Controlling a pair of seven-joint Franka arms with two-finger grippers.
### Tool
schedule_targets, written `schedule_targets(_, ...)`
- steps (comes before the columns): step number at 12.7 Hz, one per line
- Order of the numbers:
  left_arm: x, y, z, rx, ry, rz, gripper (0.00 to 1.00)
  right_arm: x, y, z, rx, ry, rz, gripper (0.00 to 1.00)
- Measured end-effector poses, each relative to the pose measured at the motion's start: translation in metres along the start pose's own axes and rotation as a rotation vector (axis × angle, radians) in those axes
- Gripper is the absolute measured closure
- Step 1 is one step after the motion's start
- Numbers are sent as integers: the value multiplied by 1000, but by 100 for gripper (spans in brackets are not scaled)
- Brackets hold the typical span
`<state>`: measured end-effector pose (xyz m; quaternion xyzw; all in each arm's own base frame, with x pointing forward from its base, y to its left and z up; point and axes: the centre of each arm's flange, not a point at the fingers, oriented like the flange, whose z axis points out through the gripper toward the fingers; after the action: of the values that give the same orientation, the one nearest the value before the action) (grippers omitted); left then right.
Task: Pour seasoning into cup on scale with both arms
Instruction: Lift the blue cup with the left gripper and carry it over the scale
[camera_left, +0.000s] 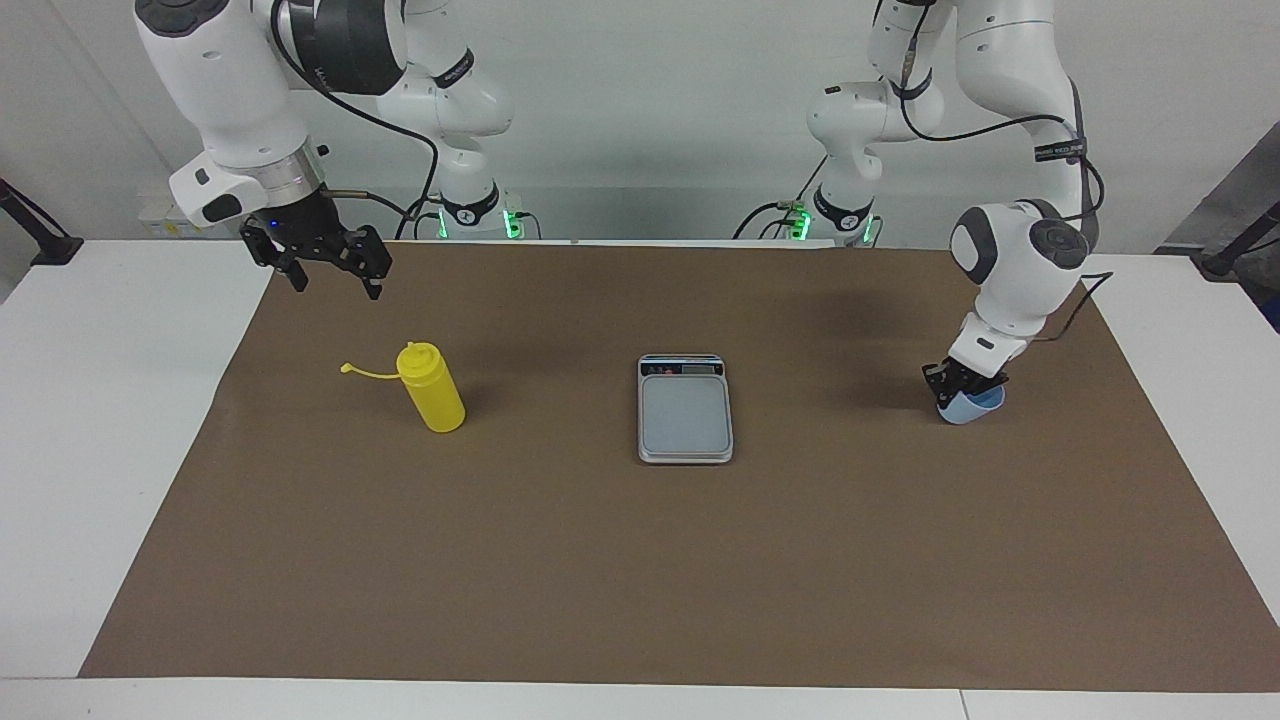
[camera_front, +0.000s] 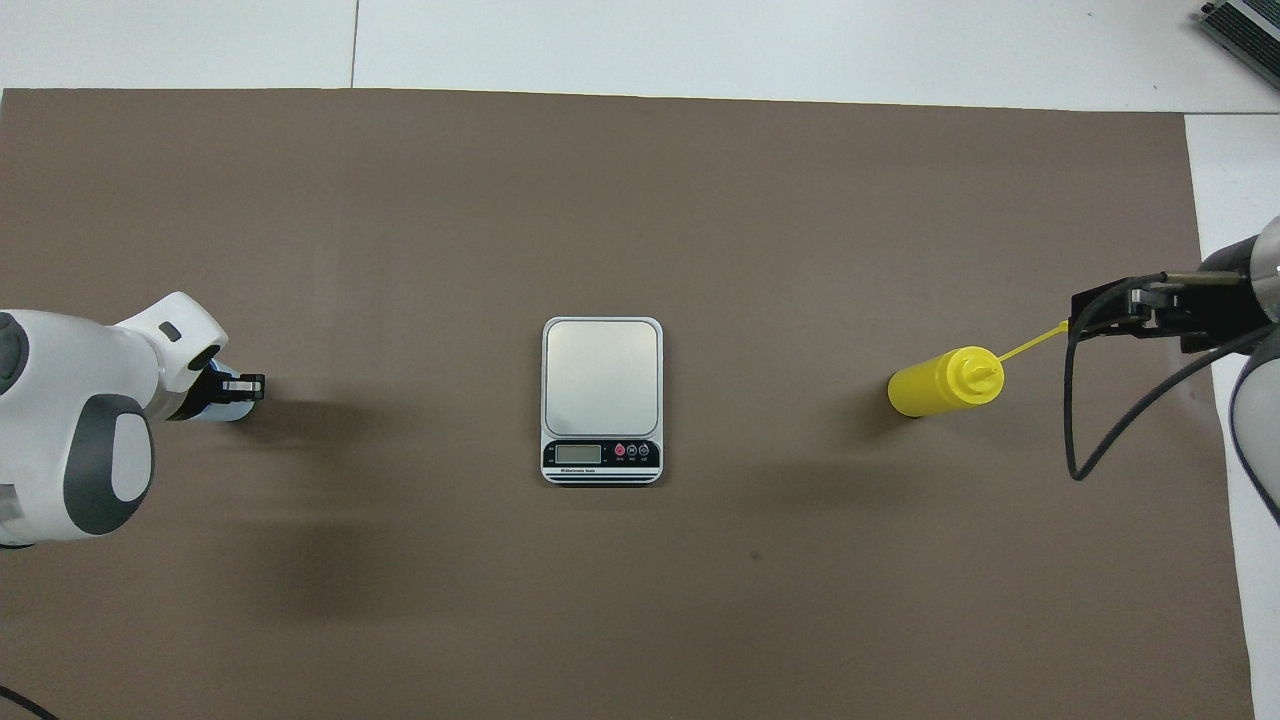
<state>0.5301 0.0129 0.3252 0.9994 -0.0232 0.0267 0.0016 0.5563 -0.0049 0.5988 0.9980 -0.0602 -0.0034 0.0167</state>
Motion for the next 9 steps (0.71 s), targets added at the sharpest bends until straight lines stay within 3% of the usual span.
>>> schedule_targets(4,8,13,-10,-2,-8,25,95,0,0,0,0,0,0,0)
schedule_targets(9,12,90,-17,-12,-4,-57,95,0,0,0,0,0,0,0)
